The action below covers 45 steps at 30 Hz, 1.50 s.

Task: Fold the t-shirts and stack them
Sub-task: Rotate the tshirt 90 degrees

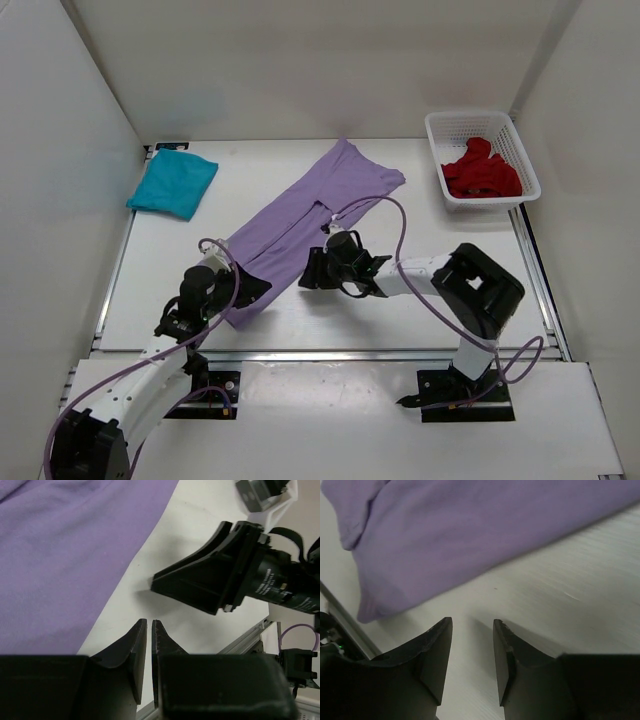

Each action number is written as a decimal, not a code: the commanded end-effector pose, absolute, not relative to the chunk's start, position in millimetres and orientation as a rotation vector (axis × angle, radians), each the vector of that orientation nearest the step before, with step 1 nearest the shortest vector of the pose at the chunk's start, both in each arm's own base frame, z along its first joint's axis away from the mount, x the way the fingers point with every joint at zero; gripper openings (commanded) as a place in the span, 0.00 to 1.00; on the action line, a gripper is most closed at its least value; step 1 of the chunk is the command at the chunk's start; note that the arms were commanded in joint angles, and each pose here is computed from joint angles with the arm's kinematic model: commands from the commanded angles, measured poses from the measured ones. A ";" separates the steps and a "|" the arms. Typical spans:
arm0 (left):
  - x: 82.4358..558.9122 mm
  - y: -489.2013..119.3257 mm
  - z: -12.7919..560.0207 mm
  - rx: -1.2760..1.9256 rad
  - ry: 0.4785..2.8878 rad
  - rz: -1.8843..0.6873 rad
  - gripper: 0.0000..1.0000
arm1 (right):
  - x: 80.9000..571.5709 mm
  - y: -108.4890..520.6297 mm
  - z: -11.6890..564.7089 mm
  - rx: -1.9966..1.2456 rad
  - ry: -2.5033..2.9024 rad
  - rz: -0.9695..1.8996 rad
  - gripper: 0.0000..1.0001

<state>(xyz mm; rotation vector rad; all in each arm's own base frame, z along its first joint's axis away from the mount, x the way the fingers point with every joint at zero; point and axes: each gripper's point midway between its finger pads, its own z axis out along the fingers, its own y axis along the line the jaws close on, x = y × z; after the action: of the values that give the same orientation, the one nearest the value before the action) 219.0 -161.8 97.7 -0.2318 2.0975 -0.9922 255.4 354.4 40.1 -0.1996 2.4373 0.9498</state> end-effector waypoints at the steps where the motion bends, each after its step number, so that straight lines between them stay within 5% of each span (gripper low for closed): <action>1: 219.3 -163.4 105.4 -0.213 2.080 -1.014 0.21 | 271.4 389.7 58.4 -0.109 2.313 1.103 0.37; 10: 222.7 -158.0 105.0 -0.230 2.085 -0.988 0.21 | 282.2 408.2 25.1 -0.064 2.411 1.149 0.26; 14: 223.1 -159.6 101.9 -0.225 2.101 -0.976 0.21 | 277.4 397.7 21.8 -0.065 2.450 1.176 0.02; 16: 224.4 -161.7 102.5 -0.217 2.108 -0.963 0.21 | 285.4 375.3 41.1 -0.048 2.400 1.178 0.00; 21: 216.5 -176.7 90.4 -0.155 2.161 -0.962 0.21 | 278.7 277.8 41.3 0.008 2.437 1.093 0.00; 23: 211.7 -184.4 82.0 -0.128 2.194 -0.958 0.14 | 277.2 231.1 39.0 0.059 2.446 1.063 0.00; 27: 202.1 -199.4 73.0 -0.040 2.249 -0.929 0.10 | 253.0 187.3 30.6 0.096 2.507 1.004 0.24; 32: 187.7 -191.3 49.8 0.033 2.344 -0.814 0.25 | 232.7 168.6 53.3 0.130 2.441 0.921 0.38; 38: 166.8 -186.1 25.6 0.119 2.426 -0.761 0.45 | 172.4 178.5 39.0 0.134 2.535 0.923 0.36; 45: 159.5 -193.3 19.5 0.166 2.462 -0.776 0.51 | 121.1 191.8 23.5 0.154 2.611 0.988 0.34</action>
<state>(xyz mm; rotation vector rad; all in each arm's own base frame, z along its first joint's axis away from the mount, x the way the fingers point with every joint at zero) 163.9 -191.8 22.6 0.1194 2.4485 -0.7894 125.7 192.2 25.7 0.0480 2.6000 0.9887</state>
